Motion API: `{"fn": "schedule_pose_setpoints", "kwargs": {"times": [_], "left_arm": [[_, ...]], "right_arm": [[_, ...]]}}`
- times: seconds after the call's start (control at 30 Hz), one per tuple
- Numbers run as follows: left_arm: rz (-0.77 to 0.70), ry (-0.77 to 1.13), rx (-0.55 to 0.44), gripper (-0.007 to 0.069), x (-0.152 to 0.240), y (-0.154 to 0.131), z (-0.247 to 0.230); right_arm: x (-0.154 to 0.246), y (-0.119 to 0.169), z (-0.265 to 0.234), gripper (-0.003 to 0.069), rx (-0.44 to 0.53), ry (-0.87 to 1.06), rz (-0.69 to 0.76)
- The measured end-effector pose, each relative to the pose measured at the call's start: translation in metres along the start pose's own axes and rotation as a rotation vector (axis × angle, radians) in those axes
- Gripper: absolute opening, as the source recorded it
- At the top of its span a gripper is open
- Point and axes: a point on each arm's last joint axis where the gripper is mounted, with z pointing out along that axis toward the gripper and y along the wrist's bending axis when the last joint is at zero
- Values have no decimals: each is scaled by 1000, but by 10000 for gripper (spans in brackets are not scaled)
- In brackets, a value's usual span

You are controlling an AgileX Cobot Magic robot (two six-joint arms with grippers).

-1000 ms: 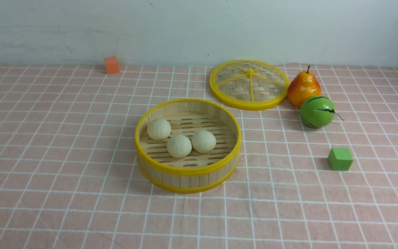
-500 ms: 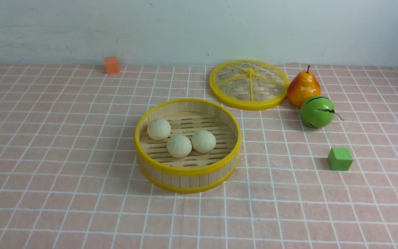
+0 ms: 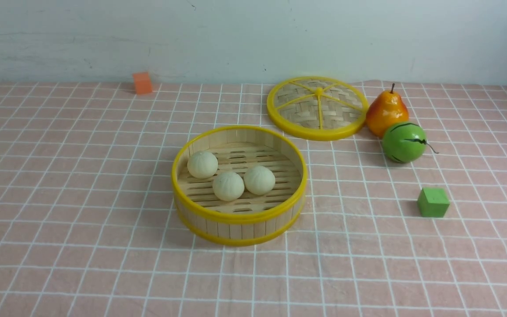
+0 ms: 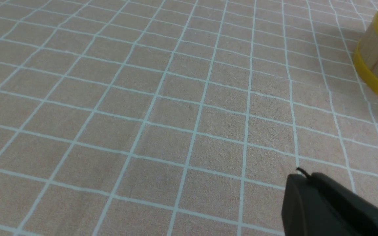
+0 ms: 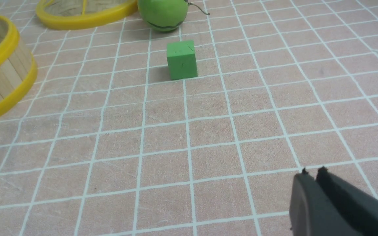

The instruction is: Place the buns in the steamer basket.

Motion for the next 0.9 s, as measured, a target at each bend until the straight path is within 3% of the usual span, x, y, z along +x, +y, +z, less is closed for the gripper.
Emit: {"fn": "schedule_pose_setpoints", "kwargs": {"times": [0.37, 0.9], "left_arm": [[32, 33, 58, -13, 3, -3, 0], [32, 27, 62, -13, 2, -3, 0]], "right_arm": [[0, 0, 0, 52, 0, 0, 0], [0, 0, 0, 78, 0, 0, 0]]}}
